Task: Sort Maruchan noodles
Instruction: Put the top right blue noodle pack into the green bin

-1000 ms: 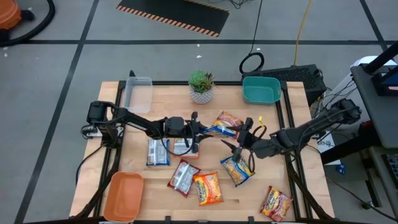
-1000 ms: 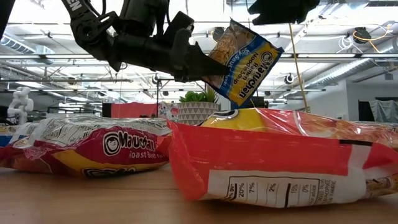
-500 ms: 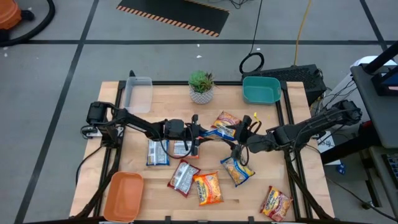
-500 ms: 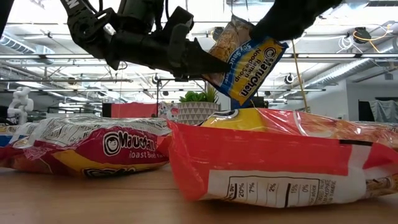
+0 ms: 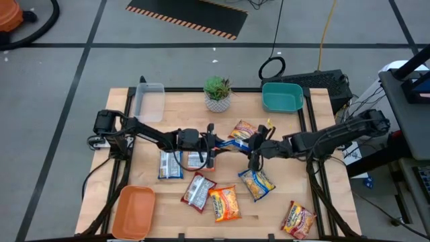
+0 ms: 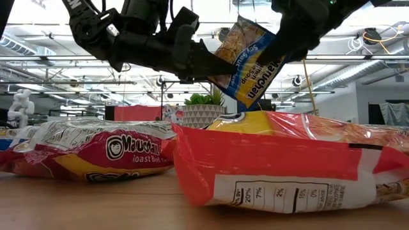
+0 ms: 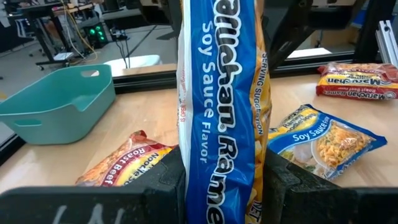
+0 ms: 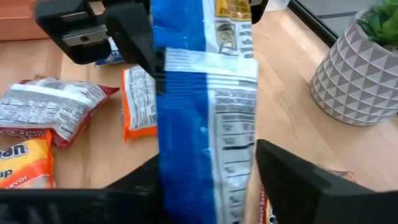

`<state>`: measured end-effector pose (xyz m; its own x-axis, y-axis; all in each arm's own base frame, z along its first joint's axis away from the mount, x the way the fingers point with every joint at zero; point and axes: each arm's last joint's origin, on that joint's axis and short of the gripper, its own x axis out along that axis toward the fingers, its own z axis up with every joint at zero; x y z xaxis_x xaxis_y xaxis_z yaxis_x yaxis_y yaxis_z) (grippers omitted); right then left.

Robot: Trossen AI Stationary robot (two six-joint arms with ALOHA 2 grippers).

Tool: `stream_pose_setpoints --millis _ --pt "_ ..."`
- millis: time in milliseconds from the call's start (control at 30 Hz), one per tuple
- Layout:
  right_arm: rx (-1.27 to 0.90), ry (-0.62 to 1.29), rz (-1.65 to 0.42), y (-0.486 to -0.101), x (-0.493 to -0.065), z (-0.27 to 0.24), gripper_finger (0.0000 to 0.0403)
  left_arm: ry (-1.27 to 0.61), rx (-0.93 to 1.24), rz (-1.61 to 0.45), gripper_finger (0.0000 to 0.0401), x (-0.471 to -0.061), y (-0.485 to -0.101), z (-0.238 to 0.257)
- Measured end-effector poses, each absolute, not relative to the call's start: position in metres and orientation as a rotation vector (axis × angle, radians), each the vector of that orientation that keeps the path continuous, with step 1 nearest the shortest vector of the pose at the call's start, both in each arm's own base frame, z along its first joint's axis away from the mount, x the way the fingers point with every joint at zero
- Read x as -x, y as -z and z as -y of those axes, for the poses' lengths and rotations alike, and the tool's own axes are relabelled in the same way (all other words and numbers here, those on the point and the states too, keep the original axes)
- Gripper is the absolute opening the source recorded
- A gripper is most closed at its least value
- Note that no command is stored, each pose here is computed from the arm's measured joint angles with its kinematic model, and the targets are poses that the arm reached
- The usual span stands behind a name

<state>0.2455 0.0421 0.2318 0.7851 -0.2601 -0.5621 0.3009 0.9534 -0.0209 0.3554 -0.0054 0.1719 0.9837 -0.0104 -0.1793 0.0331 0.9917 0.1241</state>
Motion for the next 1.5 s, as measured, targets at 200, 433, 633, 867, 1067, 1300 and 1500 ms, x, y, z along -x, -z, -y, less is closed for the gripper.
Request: stream_pose_setpoints --millis 200,433,633,867,1067,1300,1500 --pt "-0.046 0.285 -0.601 -0.233 -0.245 -0.041 0.0115 0.019 -0.128 -0.196 0.012 -0.355 -0.171 0.005" --pt "-0.025 0.261 -0.605 -0.233 -0.245 -0.042 0.0098 -0.036 -0.111 -0.212 0.0141 -0.355 -0.169 0.004" --pt "-0.012 0.269 -0.602 -0.233 -0.245 -0.041 0.0097 -0.116 -0.094 -0.254 0.0227 -0.354 -0.165 0.002" --pt "-0.062 0.407 -0.548 -0.24 -0.239 -0.037 0.0077 -0.254 -0.114 -0.328 0.0308 -0.342 -0.182 -0.002" --pt "-0.114 0.469 -0.488 -0.249 -0.234 -0.03 0.0074 -0.32 -0.097 -0.414 0.0316 -0.314 -0.214 -0.004" --pt "-0.21 0.552 -0.419 -0.261 -0.227 -0.01 0.0074 -0.349 -0.007 -0.518 0.0317 -0.282 -0.235 -0.005" --pt "-0.275 0.681 -0.379 -0.275 -0.206 0.023 0.0073 -0.348 0.013 -0.586 0.0317 -0.269 -0.237 -0.001"
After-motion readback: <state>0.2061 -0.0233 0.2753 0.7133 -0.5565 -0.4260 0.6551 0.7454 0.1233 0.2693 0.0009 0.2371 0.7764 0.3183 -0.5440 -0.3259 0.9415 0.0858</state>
